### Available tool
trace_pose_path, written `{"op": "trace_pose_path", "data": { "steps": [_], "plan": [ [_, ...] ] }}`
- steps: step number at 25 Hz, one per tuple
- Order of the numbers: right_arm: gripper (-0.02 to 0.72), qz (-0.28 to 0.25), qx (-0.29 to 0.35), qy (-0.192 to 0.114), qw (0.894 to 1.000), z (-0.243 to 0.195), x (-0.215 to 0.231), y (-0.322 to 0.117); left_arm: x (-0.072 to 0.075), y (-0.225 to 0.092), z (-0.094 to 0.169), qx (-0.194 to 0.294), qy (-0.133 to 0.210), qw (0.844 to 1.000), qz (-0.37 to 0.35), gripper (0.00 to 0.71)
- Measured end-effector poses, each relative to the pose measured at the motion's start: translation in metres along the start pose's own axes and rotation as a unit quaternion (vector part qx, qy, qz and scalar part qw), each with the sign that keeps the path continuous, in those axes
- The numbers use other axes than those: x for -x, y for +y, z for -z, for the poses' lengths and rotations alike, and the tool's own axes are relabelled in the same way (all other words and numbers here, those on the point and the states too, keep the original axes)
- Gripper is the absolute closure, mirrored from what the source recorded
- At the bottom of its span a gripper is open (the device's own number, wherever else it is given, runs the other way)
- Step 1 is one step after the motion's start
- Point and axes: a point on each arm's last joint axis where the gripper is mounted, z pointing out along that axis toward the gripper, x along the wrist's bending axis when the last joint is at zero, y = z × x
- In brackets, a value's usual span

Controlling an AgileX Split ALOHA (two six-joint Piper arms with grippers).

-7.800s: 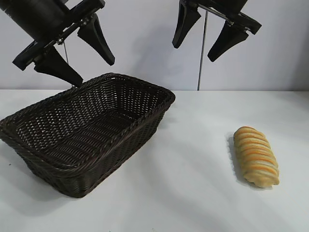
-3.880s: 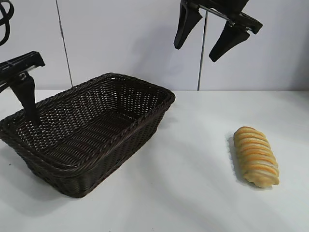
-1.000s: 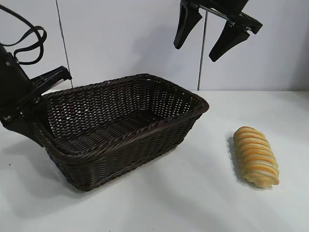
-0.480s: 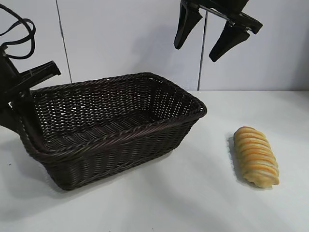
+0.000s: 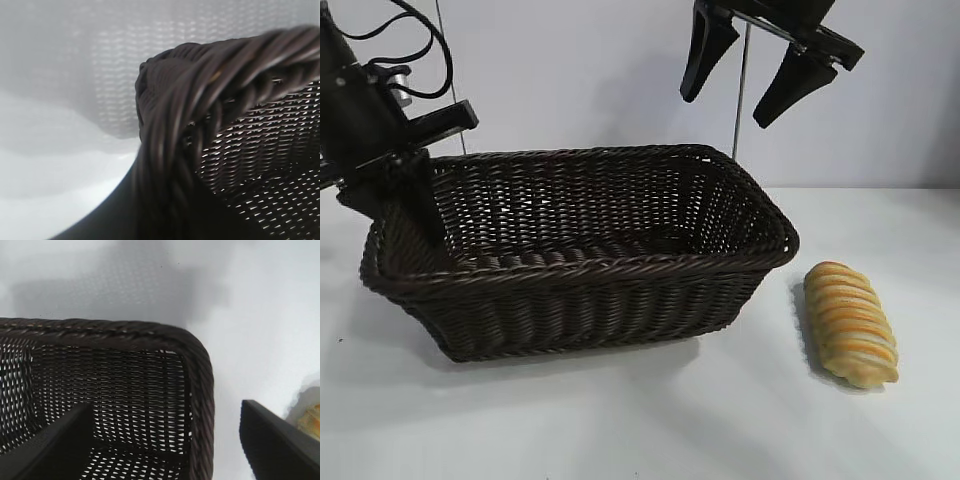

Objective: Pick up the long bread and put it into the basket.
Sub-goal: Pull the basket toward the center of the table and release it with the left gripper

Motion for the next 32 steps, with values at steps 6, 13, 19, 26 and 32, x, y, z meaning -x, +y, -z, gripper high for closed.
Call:
{"op": "trace_pose_path", "data": {
  "steps": [6, 13, 19, 26, 32],
  "plan": [
    [0.125, 0.000, 0.000, 0.000, 1.000, 0.000, 0.000, 0.000, -0.003, 0.009, -0.014, -0.010, -0.010, 1.000, -0.014, 0.609],
    [0.125, 0.000, 0.000, 0.000, 1.000, 0.000, 0.000, 0.000, -0.010, 0.012, -0.032, -0.031, -0.012, 0.999, -0.007, 0.609],
    [0.125, 0.000, 0.000, 0.000, 1.000, 0.000, 0.000, 0.000, -0.015, 0.016, -0.044, -0.026, -0.009, 1.000, -0.002, 0.609],
    [0.125, 0.000, 0.000, 0.000, 1.000, 0.000, 0.000, 0.000, -0.017, 0.017, -0.049, -0.030, -0.009, 1.000, -0.001, 0.609],
    [0.125, 0.000, 0.000, 0.000, 1.000, 0.000, 0.000, 0.000, -0.016, 0.017, -0.049, -0.029, -0.018, 0.999, 0.003, 0.496]
  ]
}}
